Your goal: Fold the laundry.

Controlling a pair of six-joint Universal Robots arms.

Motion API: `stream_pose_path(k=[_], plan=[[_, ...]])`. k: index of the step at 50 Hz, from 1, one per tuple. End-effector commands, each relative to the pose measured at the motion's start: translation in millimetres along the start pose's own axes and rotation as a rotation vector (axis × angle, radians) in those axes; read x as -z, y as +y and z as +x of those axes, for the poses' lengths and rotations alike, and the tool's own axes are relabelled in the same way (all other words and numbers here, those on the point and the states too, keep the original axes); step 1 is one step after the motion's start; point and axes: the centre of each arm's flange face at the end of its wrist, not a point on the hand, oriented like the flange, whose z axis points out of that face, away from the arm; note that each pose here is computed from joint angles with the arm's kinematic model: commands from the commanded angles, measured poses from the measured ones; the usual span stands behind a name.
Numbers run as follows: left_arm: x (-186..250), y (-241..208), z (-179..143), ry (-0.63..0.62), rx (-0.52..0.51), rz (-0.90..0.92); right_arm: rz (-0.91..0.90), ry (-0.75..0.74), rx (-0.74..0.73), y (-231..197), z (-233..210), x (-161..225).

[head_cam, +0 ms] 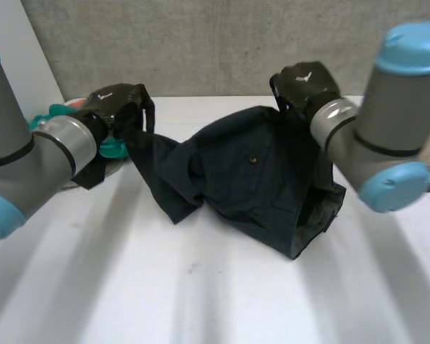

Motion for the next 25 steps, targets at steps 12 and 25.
stream_pose_path(k=[12,25], plan=[[-93,59,-16,-0.130,-0.213,-0.187,-0.124,0.122,0.255,79,-29,-55],[-50,1,-27,-0.139,-0.213,-0.069,-0.155,0.302,-0.078,-16,7,54]])
